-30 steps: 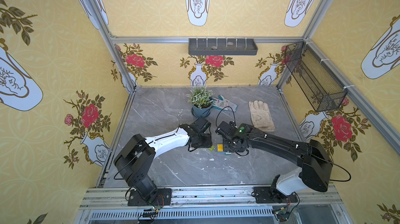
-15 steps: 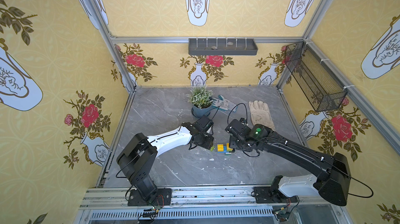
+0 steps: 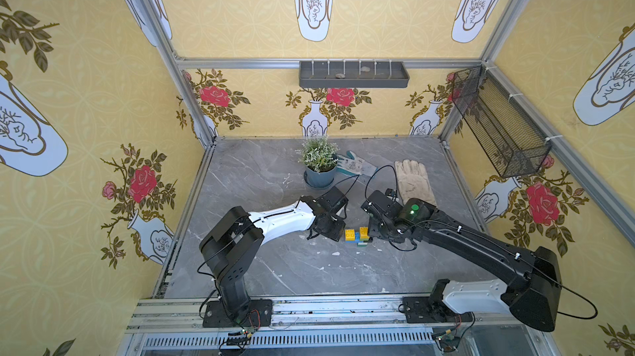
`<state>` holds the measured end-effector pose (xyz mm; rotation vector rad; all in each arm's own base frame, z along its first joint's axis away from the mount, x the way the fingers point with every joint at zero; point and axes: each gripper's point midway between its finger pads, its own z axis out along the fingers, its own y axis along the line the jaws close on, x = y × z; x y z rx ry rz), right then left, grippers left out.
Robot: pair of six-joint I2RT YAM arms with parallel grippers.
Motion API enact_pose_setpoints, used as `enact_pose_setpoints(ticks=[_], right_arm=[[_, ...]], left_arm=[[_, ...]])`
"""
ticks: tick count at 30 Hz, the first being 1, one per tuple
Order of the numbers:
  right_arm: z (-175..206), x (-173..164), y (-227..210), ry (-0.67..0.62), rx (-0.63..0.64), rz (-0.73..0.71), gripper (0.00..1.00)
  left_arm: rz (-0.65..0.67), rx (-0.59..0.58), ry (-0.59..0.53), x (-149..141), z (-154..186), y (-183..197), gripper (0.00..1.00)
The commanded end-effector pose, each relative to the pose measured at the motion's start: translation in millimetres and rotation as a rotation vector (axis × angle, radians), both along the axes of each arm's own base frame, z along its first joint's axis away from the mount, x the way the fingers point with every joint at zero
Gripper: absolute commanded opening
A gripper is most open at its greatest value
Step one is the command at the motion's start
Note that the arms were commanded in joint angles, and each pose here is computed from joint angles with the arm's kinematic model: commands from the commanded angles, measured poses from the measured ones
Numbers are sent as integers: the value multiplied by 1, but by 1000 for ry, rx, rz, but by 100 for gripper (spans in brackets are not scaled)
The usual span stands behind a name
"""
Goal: Assemble the number 4 with lego
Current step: Pick up the lego brick from the center of the board.
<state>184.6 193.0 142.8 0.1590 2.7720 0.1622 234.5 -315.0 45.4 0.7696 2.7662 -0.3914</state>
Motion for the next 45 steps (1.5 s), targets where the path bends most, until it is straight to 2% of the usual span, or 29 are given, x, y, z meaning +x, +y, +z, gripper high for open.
enact_pose_setpoints(ticks=[1, 9, 17, 22, 28, 31, 45], right_arm=[[-1, 0, -5, 0, -15, -13, 57], [0, 0, -7, 1, -11, -14, 55], [-1, -1, -8, 2, -5, -16, 51], [-2, -1, -8, 0, 0, -16, 49], [-6, -2, -7, 13, -3, -12, 51], [-6, -2, -6, 12, 1, -11, 52], [-11, -4, -5, 24, 3, -5, 50]], left_arm=[[18, 40, 8, 1, -6, 4, 55], [15, 69, 16, 0, -13, 4, 54], [57, 129, 30, 0, -26, 14, 47], [135, 187, -2, 9, -26, 25, 41], [149, 177, -2, 12, -26, 21, 54], [157, 177, -3, 16, -25, 21, 56], [168, 132, 8, 17, -21, 17, 32]])
